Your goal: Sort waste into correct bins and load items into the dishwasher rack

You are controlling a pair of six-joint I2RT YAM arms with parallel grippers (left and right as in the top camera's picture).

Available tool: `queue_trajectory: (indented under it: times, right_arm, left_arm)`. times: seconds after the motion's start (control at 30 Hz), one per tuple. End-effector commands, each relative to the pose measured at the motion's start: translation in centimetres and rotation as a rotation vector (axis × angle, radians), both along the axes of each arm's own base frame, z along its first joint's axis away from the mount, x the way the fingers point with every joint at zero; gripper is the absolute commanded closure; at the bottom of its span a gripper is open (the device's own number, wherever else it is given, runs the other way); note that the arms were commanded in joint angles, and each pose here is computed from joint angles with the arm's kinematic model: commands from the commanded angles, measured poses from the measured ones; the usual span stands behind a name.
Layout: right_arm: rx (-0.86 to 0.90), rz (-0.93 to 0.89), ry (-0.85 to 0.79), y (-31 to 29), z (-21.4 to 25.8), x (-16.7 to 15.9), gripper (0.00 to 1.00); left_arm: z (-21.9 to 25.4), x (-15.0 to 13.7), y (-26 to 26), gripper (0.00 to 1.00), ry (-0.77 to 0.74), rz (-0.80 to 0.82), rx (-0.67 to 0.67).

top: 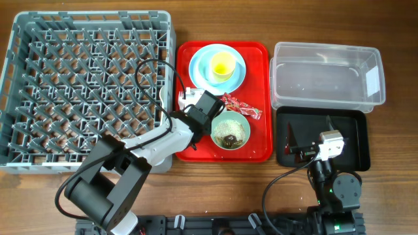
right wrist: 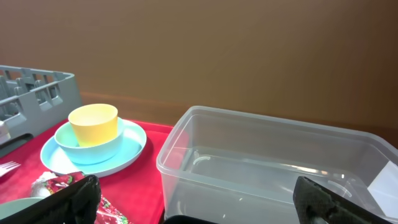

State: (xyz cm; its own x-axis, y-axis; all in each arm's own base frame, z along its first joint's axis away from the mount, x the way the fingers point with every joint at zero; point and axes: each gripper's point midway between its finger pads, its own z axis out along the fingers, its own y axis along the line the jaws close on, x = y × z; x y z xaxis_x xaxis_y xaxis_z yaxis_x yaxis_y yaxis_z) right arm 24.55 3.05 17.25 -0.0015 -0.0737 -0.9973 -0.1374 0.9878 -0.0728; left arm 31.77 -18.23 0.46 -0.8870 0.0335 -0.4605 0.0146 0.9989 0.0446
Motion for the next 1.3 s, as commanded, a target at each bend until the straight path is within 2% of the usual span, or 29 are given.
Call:
queue_trajectory:
  times: [0.0, 0.13, 0.23, 0.27, 0.4, 0.5, 0.63, 0.77, 0.93, 1.03, 1.17, 1.27]
  right_arm:
    - [-0.005, 0.004, -0.005, 0.0, 0.1, 0.0, 0.0]
    - [-0.005, 0.004, -0.005, 0.0, 0.1, 0.0, 0.0]
    - [-0.005, 0.004, -0.005, 0.0, 0.1, 0.0, 0.0]
    - [-0.004, 0.004, -0.005, 0.0, 0.1, 0.0, 0.0]
    - [-0.005, 0.004, -0.005, 0.0, 0.1, 0.0, 0.0]
    - [-0.005, 0.004, -0.005, 0.0, 0.1, 0.0, 0.0]
    - [-0.005, 0.004, -0.005, 0.0, 0.1, 0.0, 0.0]
    - [-0.005, 0.004, -0.005, 0.0, 0.1, 0.0, 0.0]
    - [-0.005, 0.004, -0.005, 0.0, 0.1, 0.0, 0.0]
    - [-0.005, 0.004, -0.005, 0.0, 0.1, 0.0, 0.0]
    - [-0.004, 0.004, -0.005, 0.0, 0.1, 0.0, 0.0]
    - [-0.004, 0.004, -0.005, 0.0, 0.1, 0.0, 0.0]
  left_arm:
    - [-0.7, -0.4, 0.4, 0.57, 0.015, -0.004, 0.022]
    - [0.0, -0.2, 0.2, 0.57, -0.002, -0.004, 0.008]
    - [3.5, 0.7, -0.5, 0.6, -0.084, -0.003, -0.055]
    - [4.9, 1.1, -0.6, 0.63, -0.122, 0.0, -0.077]
    - [8.3, 2.2, 0.3, 0.88, -0.242, 0.038, -0.07]
    - [7.6, 2.3, 0.9, 0.93, -0.241, 0.051, -0.027]
    - [5.5, 2.7, 2.0, 0.93, -0.222, 0.079, 0.051]
    - [2.7, 3.8, 3.4, 0.87, -0.184, 0.123, 0.079]
    - [-0.7, 4.2, 3.1, 0.84, -0.099, 0.123, -0.002]
    - [-1.1, 4.0, 2.5, 0.83, -0.073, 0.107, -0.033]
    - [-1.8, 2.7, 0.1, 0.82, 0.013, 0.043, -0.149]
    - [-2.1, 1.8, -0.6, 0.83, 0.066, 0.019, -0.186]
